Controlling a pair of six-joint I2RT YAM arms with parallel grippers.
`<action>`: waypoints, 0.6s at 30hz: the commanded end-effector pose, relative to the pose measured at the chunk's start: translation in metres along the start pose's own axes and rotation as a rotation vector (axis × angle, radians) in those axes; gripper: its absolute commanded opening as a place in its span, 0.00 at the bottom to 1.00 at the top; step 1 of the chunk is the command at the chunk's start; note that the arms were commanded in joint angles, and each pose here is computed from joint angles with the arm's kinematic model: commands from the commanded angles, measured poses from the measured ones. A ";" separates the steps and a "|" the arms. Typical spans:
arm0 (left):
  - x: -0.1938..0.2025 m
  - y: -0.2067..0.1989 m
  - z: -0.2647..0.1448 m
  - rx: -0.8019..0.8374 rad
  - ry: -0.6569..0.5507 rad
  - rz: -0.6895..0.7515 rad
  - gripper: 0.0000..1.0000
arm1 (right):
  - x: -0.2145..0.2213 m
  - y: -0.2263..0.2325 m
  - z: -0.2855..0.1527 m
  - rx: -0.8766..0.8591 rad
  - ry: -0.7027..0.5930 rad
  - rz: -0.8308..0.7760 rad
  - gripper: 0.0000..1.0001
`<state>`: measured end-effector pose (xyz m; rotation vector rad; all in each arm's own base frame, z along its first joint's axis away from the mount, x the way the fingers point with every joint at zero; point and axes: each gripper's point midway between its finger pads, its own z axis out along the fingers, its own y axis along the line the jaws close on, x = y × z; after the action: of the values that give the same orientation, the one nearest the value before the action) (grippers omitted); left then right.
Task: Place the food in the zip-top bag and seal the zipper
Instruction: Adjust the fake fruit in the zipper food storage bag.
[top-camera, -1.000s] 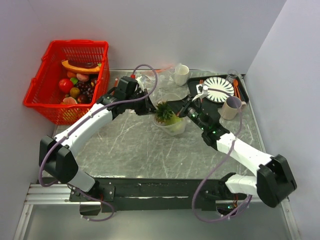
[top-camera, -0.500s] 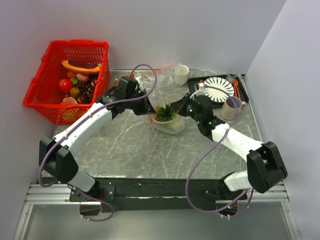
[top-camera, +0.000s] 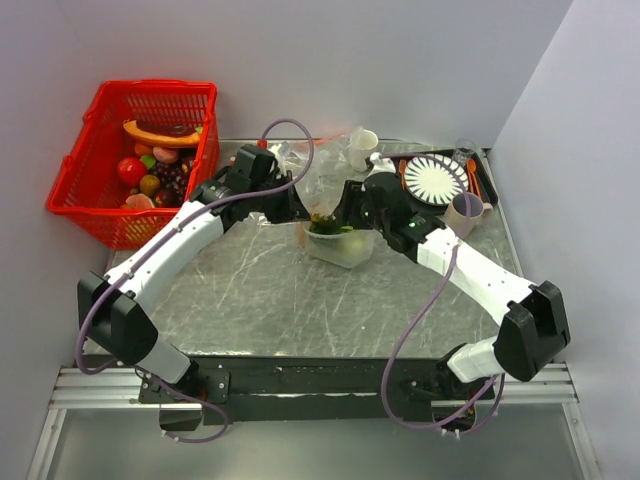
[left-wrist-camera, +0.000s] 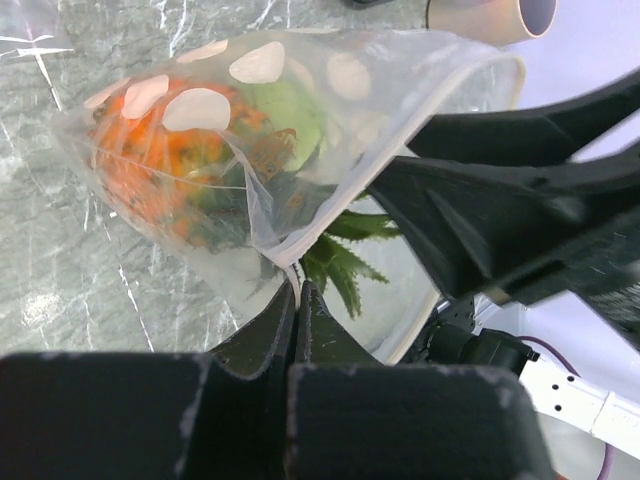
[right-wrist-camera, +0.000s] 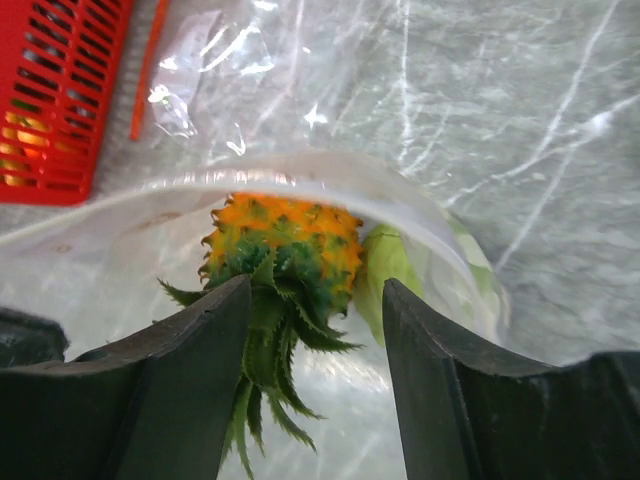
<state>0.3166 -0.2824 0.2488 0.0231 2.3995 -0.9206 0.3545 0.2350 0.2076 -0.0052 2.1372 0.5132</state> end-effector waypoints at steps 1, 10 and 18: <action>-0.015 -0.010 -0.007 0.017 -0.042 0.031 0.01 | -0.042 0.007 -0.039 -0.003 -0.058 -0.065 0.59; -0.015 -0.010 -0.003 0.017 -0.033 0.029 0.01 | -0.056 0.064 -0.061 -0.226 0.017 -0.162 0.27; -0.022 -0.014 -0.010 0.014 -0.047 0.036 0.01 | -0.002 0.086 -0.033 -0.349 0.245 -0.170 0.00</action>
<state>0.3213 -0.2834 0.2495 0.0176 2.4085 -0.9096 0.3298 0.2835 0.2904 -0.3521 2.1223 0.7334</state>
